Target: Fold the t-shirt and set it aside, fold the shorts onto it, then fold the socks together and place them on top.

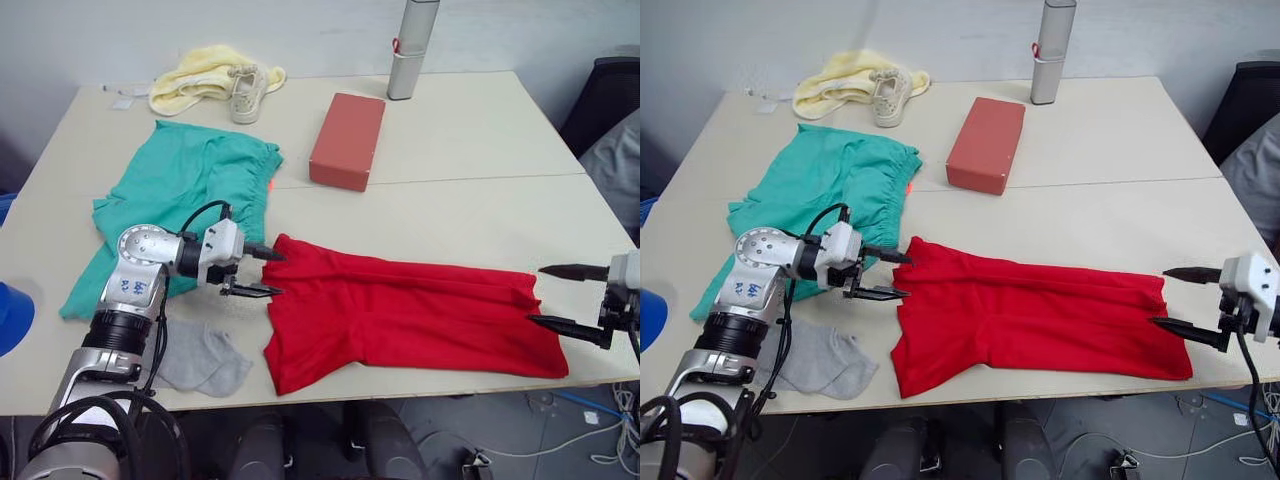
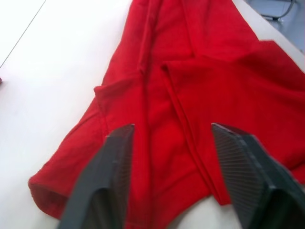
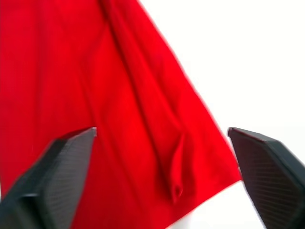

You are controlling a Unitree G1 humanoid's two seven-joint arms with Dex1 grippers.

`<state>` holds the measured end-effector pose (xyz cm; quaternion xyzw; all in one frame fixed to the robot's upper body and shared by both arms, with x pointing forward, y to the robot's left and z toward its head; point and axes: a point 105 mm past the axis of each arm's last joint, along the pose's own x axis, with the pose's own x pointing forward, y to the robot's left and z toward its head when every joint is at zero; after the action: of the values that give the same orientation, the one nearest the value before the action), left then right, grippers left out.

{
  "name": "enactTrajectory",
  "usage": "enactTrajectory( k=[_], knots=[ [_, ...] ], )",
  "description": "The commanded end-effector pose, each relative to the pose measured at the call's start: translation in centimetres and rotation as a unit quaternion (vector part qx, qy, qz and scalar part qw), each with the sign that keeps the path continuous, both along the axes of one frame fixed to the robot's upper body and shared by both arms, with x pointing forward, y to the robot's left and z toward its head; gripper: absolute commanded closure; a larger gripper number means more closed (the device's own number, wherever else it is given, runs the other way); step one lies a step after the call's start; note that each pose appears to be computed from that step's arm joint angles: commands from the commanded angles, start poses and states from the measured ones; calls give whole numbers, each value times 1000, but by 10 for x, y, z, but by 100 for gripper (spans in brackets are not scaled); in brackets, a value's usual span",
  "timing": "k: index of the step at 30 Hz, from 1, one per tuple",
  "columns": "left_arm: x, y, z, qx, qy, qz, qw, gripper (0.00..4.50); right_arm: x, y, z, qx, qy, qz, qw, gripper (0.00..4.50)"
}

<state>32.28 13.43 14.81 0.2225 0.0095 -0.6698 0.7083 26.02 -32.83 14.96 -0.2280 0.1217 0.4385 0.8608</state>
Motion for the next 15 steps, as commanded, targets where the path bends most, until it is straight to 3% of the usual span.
enactTrajectory(
  k=[1, 3, 10, 15],
  knots=[
    [4, -21, 28, -35, -16, -6, 999, 59, 5, 14, 14, 14, -7, 10, 1000, 0],
    [7, -31, 26, -26, -13, -9, 1000, 1, 8, 25, 8, 11, 12, 18, 1000, 0],
    [27, -47, 4, 15, 3, 33, 999, 1, 27, 58, -14, 0, 37, 40, 999, 0],
    [39, -58, 3, -13, 27, 57, 998, 1, 30, 78, -11, 44, 46, 63, 996, 0]
  ],
)
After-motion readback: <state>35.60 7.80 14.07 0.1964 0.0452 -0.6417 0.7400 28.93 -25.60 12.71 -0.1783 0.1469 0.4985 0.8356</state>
